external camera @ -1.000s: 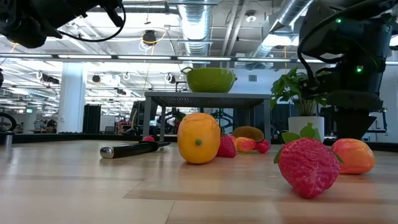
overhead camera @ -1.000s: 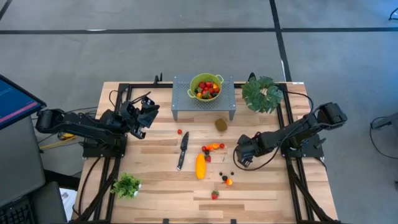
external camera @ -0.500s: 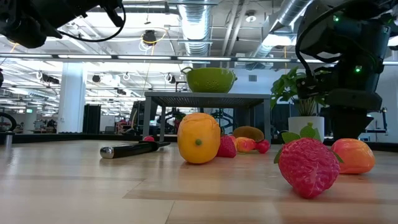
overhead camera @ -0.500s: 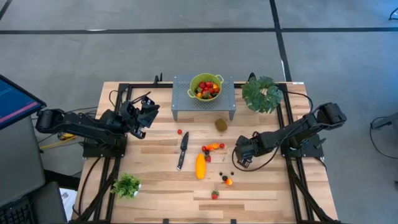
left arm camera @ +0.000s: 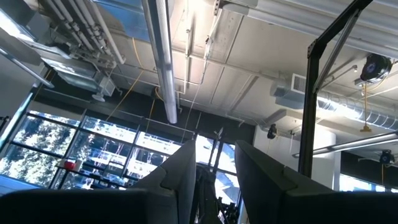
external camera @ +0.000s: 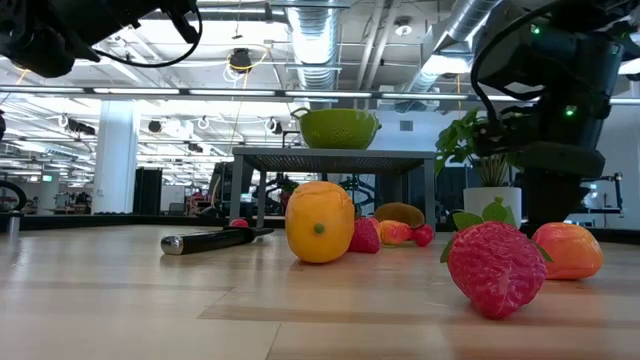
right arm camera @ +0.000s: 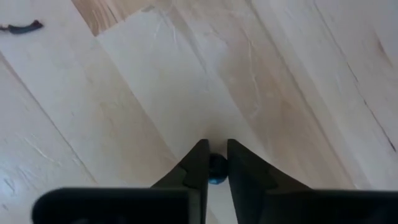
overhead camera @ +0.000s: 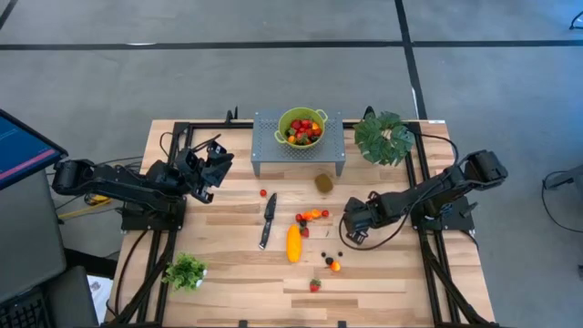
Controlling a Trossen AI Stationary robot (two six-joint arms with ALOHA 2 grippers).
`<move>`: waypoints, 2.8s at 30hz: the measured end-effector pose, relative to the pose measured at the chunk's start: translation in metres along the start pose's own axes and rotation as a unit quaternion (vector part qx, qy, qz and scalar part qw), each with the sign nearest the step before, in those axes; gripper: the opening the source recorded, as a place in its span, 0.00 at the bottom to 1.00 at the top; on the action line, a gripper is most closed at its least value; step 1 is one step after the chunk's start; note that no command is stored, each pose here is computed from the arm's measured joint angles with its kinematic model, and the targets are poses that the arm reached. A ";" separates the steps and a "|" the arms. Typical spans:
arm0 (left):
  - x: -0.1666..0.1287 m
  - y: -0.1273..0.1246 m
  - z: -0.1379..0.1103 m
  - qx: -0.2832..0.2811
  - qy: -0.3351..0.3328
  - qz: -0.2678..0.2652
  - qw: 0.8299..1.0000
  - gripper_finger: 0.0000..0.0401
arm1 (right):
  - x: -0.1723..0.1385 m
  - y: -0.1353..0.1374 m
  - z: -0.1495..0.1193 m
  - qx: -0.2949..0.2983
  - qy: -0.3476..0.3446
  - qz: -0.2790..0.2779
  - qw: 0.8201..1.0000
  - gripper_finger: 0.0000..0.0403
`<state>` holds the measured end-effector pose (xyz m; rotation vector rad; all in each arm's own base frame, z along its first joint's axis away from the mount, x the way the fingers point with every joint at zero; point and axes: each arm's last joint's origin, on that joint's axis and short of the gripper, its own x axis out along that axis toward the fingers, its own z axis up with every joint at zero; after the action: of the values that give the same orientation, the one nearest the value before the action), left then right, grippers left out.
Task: Pick & Place Fruit
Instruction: Put the blueberry into the green strainer bowl on the shelf
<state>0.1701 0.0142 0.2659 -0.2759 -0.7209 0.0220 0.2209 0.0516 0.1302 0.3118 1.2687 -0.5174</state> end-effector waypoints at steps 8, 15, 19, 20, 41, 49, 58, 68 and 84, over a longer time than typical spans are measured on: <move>0.000 0.000 0.000 0.000 0.000 -0.001 1.000 0.26 | 0.001 0.000 0.000 -0.002 -0.001 0.000 1.000 0.01; 0.000 0.000 0.000 0.000 0.000 -0.002 1.000 0.26 | 0.002 -0.003 0.003 0.008 0.003 -0.001 1.000 0.07; 0.000 0.000 0.000 0.000 0.000 -0.001 1.000 0.26 | 0.002 -0.006 0.005 0.015 0.009 -0.001 1.000 0.19; 0.000 0.000 0.000 0.000 0.000 -0.001 1.000 0.26 | 0.002 -0.007 0.005 0.016 0.012 0.000 1.000 0.22; 0.000 0.000 0.000 0.000 0.000 0.000 1.000 0.26 | -0.003 0.002 -0.012 0.041 0.057 0.008 0.997 0.39; 0.000 0.000 0.000 0.000 0.000 0.000 1.000 0.26 | -0.003 0.003 -0.013 0.041 0.058 0.006 0.997 0.35; 0.000 0.000 0.000 0.000 0.000 0.000 1.000 0.26 | -0.001 0.000 -0.009 0.038 0.053 0.007 0.998 0.32; 0.000 0.000 0.000 0.000 0.000 -0.002 1.000 0.26 | -0.001 0.000 -0.007 0.030 0.044 0.008 0.999 0.25; 0.000 0.000 0.000 0.000 0.000 -0.001 1.000 0.26 | -0.001 0.001 -0.006 0.019 0.036 0.013 0.999 0.11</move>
<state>0.1701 0.0141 0.2659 -0.2750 -0.7206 0.0201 0.2166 0.0559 0.1294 0.3821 1.3233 -0.5121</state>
